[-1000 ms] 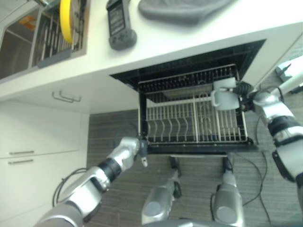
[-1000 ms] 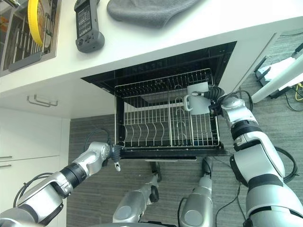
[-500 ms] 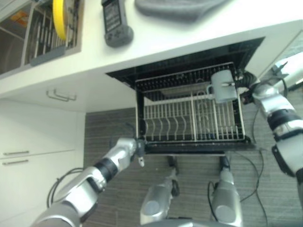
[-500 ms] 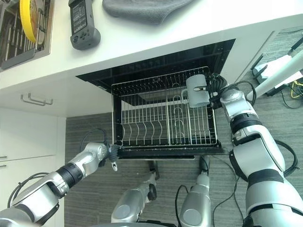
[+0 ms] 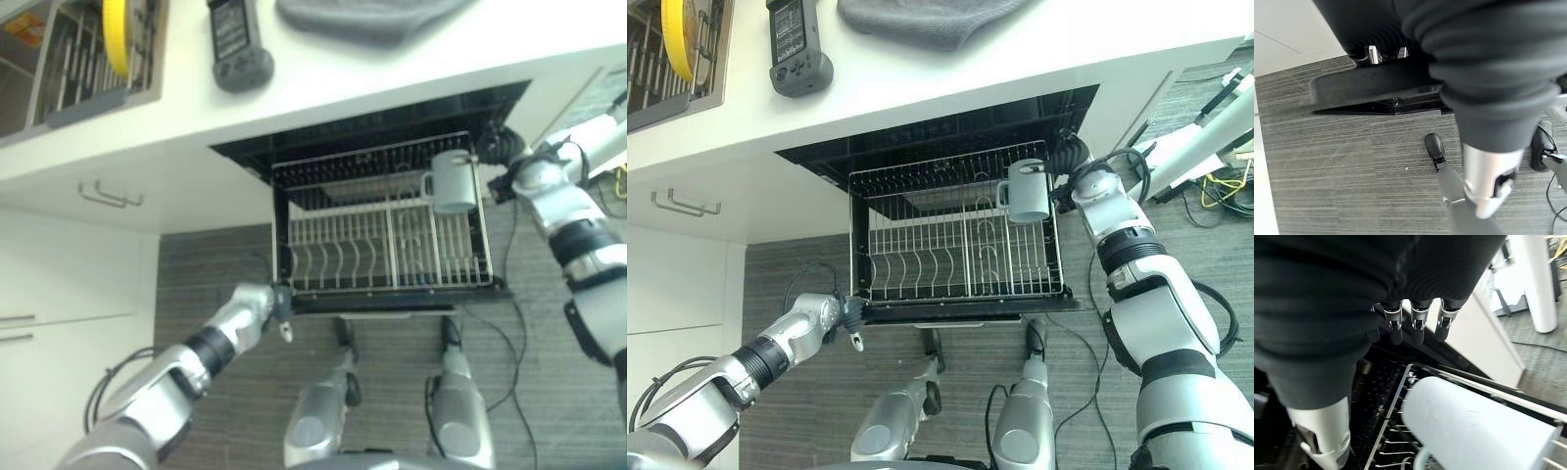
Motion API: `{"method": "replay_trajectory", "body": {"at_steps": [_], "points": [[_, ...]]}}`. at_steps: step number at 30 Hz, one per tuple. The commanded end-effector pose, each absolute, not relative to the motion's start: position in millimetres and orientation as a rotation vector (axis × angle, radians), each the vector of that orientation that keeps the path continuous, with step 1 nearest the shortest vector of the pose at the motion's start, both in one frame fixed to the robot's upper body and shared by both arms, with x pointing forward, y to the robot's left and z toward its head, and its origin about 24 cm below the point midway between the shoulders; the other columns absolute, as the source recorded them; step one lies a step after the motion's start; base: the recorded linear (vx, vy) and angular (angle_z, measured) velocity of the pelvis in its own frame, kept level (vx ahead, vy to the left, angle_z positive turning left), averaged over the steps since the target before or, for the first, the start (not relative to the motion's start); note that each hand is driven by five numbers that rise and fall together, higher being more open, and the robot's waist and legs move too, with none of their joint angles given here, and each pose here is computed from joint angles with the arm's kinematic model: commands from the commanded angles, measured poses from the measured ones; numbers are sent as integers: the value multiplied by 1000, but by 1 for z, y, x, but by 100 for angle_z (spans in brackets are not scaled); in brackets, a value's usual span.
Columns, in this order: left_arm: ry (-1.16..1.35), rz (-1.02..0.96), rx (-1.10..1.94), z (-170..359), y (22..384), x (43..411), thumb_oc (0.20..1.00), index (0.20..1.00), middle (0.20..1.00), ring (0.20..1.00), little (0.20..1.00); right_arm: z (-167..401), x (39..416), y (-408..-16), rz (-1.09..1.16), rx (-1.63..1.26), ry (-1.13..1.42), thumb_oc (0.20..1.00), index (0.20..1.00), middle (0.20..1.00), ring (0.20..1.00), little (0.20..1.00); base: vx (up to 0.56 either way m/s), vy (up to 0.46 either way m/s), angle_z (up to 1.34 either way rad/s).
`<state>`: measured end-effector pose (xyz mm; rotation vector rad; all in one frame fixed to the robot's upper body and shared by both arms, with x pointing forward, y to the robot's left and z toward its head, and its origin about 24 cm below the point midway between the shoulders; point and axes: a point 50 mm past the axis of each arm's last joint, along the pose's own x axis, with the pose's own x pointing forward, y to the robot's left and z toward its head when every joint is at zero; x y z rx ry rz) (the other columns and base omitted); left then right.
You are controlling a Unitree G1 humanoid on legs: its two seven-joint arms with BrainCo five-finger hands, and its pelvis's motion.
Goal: Place the dishes in the dishwasher.
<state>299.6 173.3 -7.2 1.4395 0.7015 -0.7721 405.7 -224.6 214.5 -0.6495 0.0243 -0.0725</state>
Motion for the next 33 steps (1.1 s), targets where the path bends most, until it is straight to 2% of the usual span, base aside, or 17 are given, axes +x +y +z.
{"method": "replay_trajectory", "body": {"at_steps": [1,8,11,17,21,23,33], "points": [[1066,-813,1255,-81,218,211,1000,1000,1000,1000,1000,249,399,-233,-123,-597,-90,1000,1000,1000,1000,1000,18,50,-2],[665,-553,1111,0,225,252,1000,1000,1000,1000,1000,220,364,-245,-112,-564,-122,1000,1000,1000,1000,1000,6,-9,2],[318,-365,919,91,233,272,1000,1000,1000,1000,1000,172,322,-255,-155,-484,-138,1000,1000,1000,1000,1000,-1,-199,12],[-82,-267,709,152,235,267,1000,1000,1000,1000,1000,144,290,-268,-222,-393,-100,1000,1000,1000,1000,1000,13,-97,14],[-466,-205,435,169,225,240,1000,1000,1000,1000,1000,115,263,-272,-244,-273,-65,1000,1000,1000,1000,1000,89,-32,8],[-586,-186,301,171,223,227,1000,1000,1000,1000,1000,118,254,-269,-231,-236,-121,1000,1000,1000,1000,1000,102,99,2],[-675,-241,176,180,225,216,1000,1000,1000,1000,1000,147,232,-259,-197,-188,-345,1000,1000,1000,1000,1000,22,151,-7]]}}
